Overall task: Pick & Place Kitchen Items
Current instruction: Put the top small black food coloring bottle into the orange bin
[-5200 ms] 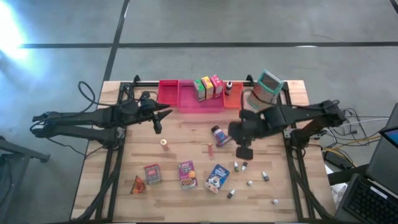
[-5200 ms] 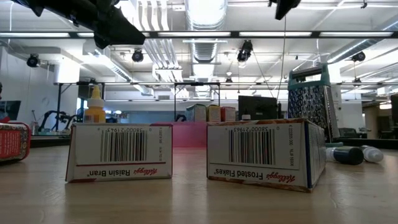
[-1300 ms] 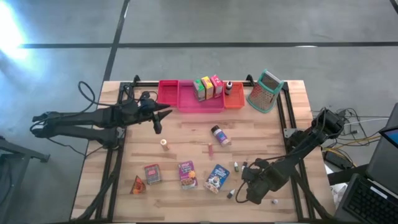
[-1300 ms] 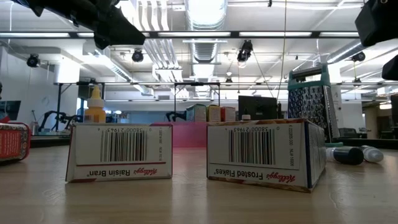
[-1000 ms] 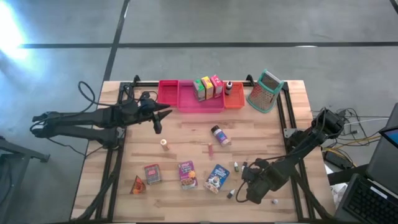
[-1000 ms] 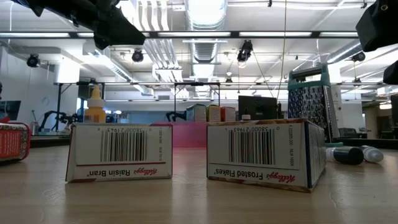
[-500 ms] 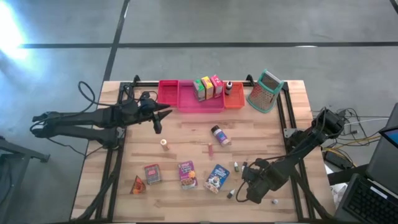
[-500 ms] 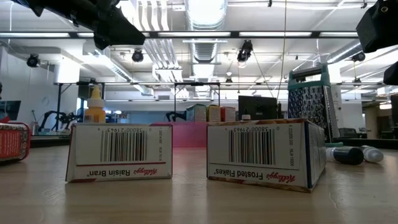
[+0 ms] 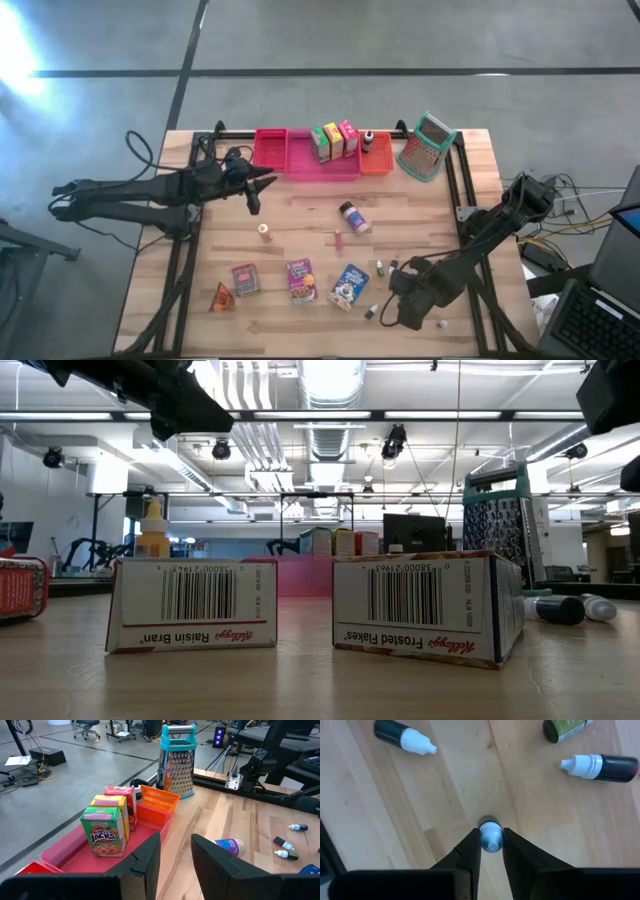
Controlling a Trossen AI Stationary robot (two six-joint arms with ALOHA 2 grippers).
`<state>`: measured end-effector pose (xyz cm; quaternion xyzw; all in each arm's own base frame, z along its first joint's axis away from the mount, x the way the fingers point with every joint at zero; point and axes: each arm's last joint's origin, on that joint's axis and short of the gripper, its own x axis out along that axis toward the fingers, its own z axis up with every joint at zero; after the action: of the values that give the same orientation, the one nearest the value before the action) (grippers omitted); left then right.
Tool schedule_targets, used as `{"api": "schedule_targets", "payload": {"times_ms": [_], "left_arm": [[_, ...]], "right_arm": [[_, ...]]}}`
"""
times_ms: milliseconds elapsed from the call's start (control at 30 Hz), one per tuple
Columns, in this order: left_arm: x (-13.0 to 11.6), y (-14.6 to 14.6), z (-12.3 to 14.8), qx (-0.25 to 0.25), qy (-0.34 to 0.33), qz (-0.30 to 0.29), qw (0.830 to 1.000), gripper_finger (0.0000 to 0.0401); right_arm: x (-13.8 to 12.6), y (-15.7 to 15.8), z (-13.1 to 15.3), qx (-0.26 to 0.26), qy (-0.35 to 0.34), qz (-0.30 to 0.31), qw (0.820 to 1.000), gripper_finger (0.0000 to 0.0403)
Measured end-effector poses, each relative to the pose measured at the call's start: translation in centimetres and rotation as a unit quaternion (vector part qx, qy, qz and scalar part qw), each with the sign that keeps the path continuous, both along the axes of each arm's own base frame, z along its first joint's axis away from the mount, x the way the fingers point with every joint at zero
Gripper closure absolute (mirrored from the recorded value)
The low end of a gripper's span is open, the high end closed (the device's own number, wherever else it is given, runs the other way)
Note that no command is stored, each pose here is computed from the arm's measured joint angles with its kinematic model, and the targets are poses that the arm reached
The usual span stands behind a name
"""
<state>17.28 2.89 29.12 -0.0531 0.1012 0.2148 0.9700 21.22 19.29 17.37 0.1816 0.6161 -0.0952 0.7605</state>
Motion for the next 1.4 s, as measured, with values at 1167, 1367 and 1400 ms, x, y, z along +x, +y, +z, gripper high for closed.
{"api": "schedule_targets", "payload": {"times_ms": [1167, 1367, 1400], "left_arm": [[0.0, 0.0, 0.0, 0.000, 0.000, 0.000, 1.000, 0.0285], [0.0, 0.0, 0.0, 0.000, 0.000, 0.000, 1.000, 0.0285], [0.0, 0.0, 0.0, 0.000, 0.000, 0.000, 1.000, 0.0285]], "right_arm": [[2.8, -23.7, 7.9, -0.096, -0.104, -0.085, 0.986, 0.0343], [3.0, -28.9, 8.3, -0.099, -0.099, -0.114, 0.984, 0.0337], [3.2, -29.7, 8.5, -0.103, -0.100, -0.114, 0.983, 0.0339]]}}
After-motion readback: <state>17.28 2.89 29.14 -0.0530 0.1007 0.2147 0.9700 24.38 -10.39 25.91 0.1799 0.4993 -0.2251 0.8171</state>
